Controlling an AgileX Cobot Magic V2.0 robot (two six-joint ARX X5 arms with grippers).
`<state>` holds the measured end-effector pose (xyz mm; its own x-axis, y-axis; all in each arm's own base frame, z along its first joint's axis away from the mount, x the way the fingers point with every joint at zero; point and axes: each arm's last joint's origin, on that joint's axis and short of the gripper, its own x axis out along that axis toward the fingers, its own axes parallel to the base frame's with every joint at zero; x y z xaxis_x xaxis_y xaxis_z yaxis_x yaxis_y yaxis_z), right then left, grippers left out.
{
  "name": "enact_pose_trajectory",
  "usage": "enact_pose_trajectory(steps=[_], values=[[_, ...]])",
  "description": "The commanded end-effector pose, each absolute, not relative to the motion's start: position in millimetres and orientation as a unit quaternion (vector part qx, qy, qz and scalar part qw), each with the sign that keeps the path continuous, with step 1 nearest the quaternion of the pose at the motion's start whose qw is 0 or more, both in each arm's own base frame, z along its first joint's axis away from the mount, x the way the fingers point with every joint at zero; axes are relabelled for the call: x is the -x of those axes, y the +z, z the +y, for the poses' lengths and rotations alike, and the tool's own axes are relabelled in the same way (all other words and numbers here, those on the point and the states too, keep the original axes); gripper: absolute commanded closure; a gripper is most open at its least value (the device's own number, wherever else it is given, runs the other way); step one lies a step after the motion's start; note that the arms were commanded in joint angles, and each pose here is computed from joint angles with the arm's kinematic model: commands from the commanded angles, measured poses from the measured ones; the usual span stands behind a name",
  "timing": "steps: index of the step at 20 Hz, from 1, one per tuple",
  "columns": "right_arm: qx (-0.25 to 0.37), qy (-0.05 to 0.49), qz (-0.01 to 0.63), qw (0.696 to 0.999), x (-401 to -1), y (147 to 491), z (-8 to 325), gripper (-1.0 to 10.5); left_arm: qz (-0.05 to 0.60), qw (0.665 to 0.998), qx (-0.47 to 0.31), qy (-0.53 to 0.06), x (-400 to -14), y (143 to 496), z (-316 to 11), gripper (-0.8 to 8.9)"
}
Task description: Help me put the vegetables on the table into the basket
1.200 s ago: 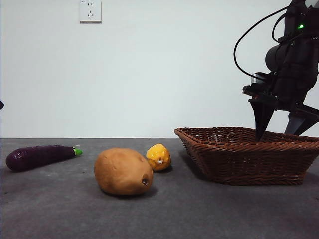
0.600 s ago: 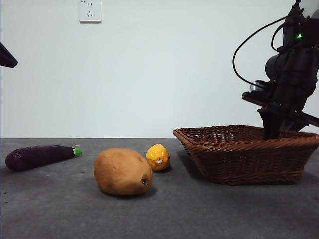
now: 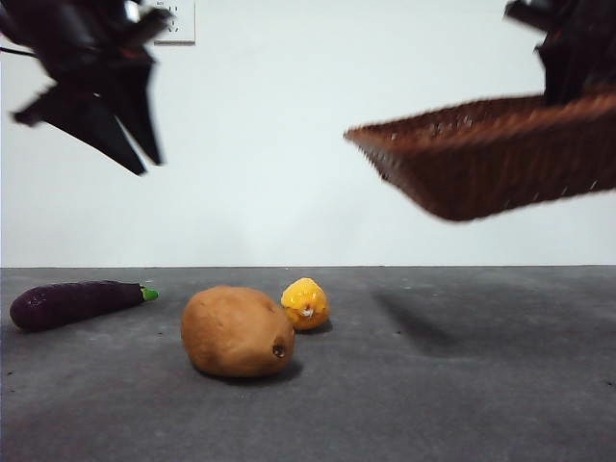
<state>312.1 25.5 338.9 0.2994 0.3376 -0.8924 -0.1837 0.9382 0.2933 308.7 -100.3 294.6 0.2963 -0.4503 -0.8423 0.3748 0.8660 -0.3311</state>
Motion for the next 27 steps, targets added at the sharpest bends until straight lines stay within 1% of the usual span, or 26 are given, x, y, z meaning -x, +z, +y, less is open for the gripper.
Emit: enact_pose_trajectory(steps=[1,2,3,4,7,11,14,16,18,20,22,23,24,25,27], values=[[-0.068,0.166,0.554,0.813,-292.3,357.0,18.9,9.6,0.547,0.793,0.03,-0.267,-329.5,284.7,-121.1,2.34],[-0.067,0.163,0.548,0.817,-282.2,364.9,14.5,9.6,0.55,0.79,0.029,-0.271,-338.6,281.9,-130.7,2.15],[-0.069,0.157,0.544,0.822,-271.6,372.5,9.2,9.6,0.554,0.787,0.035,-0.27,-348.3,279.1,-140.5,1.48],[-0.071,0.152,0.54,0.825,-263.5,378.0,5.0,9.6,0.555,0.786,0.038,-0.27,-355.8,277.3,-148.2,1.33],[-0.08,0.131,0.526,0.836,-243.2,390.8,-9.5,9.6,0.564,0.785,0.03,-0.255,-376.1,269.0,-173.3,1.33],[-0.089,0.109,0.507,0.851,-229.5,400.2,-20.4,9.6,0.591,0.768,0.02,-0.244,-393.1,242.4,-200.9,1.33],[-0.093,0.102,0.507,0.851,-229.1,399.7,-23.9,9.6,0.58,0.78,0.025,-0.233,-399.9,230.4,-211.5,1.33],[-0.092,0.099,0.509,0.85,-229.2,398.8,-24.1,9.6,0.587,0.776,0.031,-0.229,-402.2,221.9,-214.1,1.34],[-0.08,0.052,0.522,0.848,-229.6,395.3,-26.6,9.6,0.603,0.765,0.031,-0.226,-404.3,207.6,-216.7,1.34],[-0.081,0.052,0.533,0.841,-230.3,388.0,-26.7,9.6,0.609,0.76,0.027,-0.226,-405.6,196.7,-221.7,1.34],[-0.084,0.052,0.549,0.83,-231.1,377.8,-26.9,9.6,0.607,0.761,0.023,-0.228,-404.4,195.1,-226.2,1.35],[-0.086,0.052,0.559,0.823,-231.4,371.1,-26.9,9.6,0.606,0.762,0.018,-0.228,-402.6,194.7,-230.0,1.54],[-0.086,0.053,0.569,0.816,-231.6,364.6,-26.9,9.6,0.605,0.765,0.006,-0.218,-400.5,194.3,-232.6,2.11],[-0.088,0.053,0.577,0.81,-231.6,358.8,-26.9,9.6,0.605,0.768,-0.004,-0.211,-398.5,193.9,-235.5,2.38],[-0.09,0.054,0.59,0.801,-231.3,350.1,-26.9,9.6,0.605,0.767,-0.011,-0.215,-395.3,191.9,-242.2,2.45]])
